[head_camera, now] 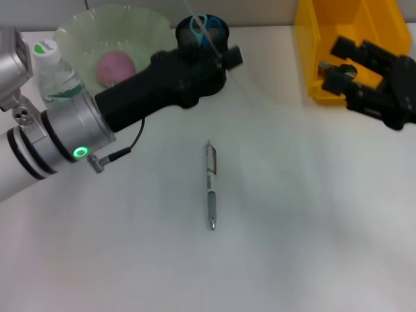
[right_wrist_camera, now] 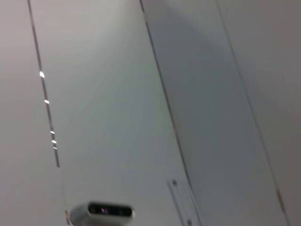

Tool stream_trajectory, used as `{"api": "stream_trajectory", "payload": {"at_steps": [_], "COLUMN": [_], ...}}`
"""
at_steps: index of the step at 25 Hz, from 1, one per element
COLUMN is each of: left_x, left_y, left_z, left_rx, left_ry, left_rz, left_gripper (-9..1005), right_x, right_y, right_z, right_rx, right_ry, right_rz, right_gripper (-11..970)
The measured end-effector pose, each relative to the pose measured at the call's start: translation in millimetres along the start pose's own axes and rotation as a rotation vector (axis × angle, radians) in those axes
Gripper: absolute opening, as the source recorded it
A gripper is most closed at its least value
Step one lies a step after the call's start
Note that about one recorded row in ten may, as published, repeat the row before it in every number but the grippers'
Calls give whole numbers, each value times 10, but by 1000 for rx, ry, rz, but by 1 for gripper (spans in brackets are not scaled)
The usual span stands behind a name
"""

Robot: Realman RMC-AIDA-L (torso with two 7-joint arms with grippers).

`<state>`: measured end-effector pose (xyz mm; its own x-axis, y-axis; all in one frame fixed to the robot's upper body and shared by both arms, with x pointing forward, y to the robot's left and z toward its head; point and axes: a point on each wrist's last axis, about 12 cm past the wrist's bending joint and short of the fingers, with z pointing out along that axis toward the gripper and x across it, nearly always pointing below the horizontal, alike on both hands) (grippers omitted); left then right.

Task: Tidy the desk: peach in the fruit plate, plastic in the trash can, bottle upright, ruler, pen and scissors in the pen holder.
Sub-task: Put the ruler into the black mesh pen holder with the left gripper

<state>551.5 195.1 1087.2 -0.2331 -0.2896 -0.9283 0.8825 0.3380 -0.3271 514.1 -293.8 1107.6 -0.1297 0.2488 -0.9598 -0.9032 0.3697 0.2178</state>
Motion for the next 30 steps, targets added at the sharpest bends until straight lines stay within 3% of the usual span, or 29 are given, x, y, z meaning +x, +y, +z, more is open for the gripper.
{"api": "stream_trajectory", "payload": {"at_steps": [4,5,10,14,17,23,26,30], "left_x": [0,-5,0,10,44,82,82,65], "left_y": [15,70,186,206,198,221,221,291], "left_z": [35,163,379,456,571,789,789,873], "left_rx": [-30,-107,-267,-325,-424,-590,-590,-698], "left_ry": [-29,-72,-104,-114,-137,-79,-79,-3], "left_rz": [22,61,113,142,191,295,295,372], "left_gripper": [392,392,410,425,436,458,469,484], "right_x": [101,172,337,408,449,455,458,467], "right_y": [23,23,30,33,40,43,48,60], "right_z": [-141,-197,-208,-198,-178,-176,-179,-182], "right_rx": [45,75,105,111,111,111,109,102], "right_ry": [48,91,186,229,248,249,249,255], "right_rz": [-3,5,28,36,32,33,34,36], "right_gripper": [776,776,776,776,776,776,775,775]}}
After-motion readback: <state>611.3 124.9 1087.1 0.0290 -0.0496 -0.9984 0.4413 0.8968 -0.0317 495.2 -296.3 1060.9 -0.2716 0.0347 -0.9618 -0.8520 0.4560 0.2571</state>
